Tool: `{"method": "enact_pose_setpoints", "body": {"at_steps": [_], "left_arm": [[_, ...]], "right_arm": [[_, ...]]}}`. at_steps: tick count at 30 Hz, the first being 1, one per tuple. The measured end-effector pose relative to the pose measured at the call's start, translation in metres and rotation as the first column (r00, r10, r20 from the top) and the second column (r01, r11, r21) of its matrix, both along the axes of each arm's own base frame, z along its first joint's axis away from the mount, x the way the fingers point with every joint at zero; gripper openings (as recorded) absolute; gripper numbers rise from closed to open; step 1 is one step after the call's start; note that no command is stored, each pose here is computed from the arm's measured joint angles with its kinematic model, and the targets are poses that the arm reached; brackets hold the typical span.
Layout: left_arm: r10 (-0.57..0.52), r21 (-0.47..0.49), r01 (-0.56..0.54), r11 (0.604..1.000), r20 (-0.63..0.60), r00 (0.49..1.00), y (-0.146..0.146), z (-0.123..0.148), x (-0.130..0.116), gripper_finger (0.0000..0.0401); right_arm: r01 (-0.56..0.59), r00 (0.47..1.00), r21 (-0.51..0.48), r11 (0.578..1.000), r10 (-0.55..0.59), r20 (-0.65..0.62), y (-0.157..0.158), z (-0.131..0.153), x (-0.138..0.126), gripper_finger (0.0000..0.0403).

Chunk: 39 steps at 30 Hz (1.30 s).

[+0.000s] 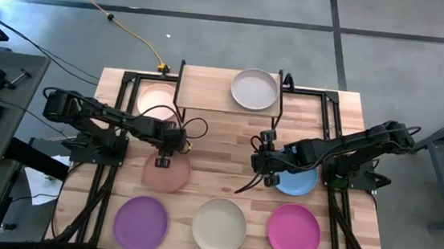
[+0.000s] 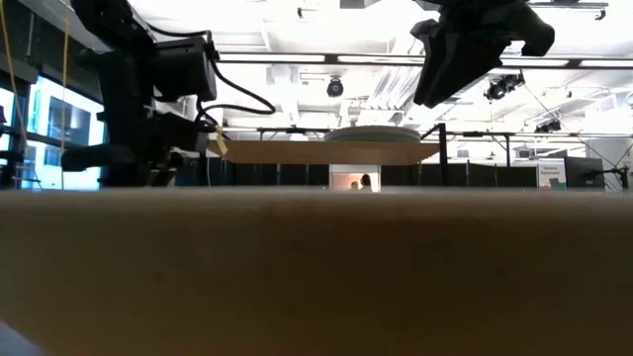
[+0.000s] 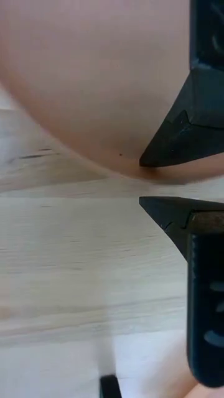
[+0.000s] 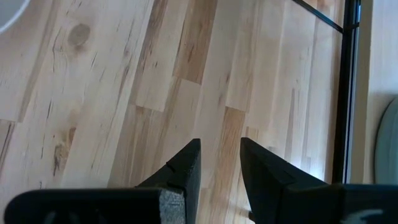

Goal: Place and stack plates onto a shelf
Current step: Stack the light orange plate into the light gray plate on the shelf

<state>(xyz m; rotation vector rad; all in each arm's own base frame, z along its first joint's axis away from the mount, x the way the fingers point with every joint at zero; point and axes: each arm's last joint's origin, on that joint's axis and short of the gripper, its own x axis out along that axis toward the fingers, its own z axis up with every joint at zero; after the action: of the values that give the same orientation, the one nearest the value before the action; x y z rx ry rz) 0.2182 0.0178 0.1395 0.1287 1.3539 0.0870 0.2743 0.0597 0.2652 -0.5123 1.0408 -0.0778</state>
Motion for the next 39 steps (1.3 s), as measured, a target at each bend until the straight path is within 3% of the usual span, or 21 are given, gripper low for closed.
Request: {"method": "enact_pose_setpoints", "body": {"at_steps": [6, 14, 23, 39], "left_arm": [[0.0, 0.002, 0.0, 1.0, -0.001, 1.0, 0.0, 0.0, 0.0, 0.0073], [0.004, -0.002, -0.004, 1.0, 0.007, 1.0, 0.0, 0.001, 0.0, 0.0008], [0.038, -0.01, -0.038, 0.999, 0.014, 0.999, 0.0, 0.005, 0.003, 0.0003], [0.046, 0.009, -0.048, 0.999, 0.154, 0.987, 0.003, 0.062, 0.039, 0.0]], "right_arm": [[-0.001, 1.0, 0.0, 1.0, 0.001, 0.0, 0.0, 0.0, 0.0, 0.0094], [-0.003, 1.0, -0.002, 1.0, 0.003, -0.001, 0.0, 0.0, 0.0, 0.0094], [0.0, 1.0, -0.001, 1.0, 0.0, 0.0, 0.0, 0.0, 0.0, 0.0094], [0.036, 0.999, -0.011, 0.999, -0.036, 0.038, -0.002, 0.006, -0.003, 0.0094]]}}
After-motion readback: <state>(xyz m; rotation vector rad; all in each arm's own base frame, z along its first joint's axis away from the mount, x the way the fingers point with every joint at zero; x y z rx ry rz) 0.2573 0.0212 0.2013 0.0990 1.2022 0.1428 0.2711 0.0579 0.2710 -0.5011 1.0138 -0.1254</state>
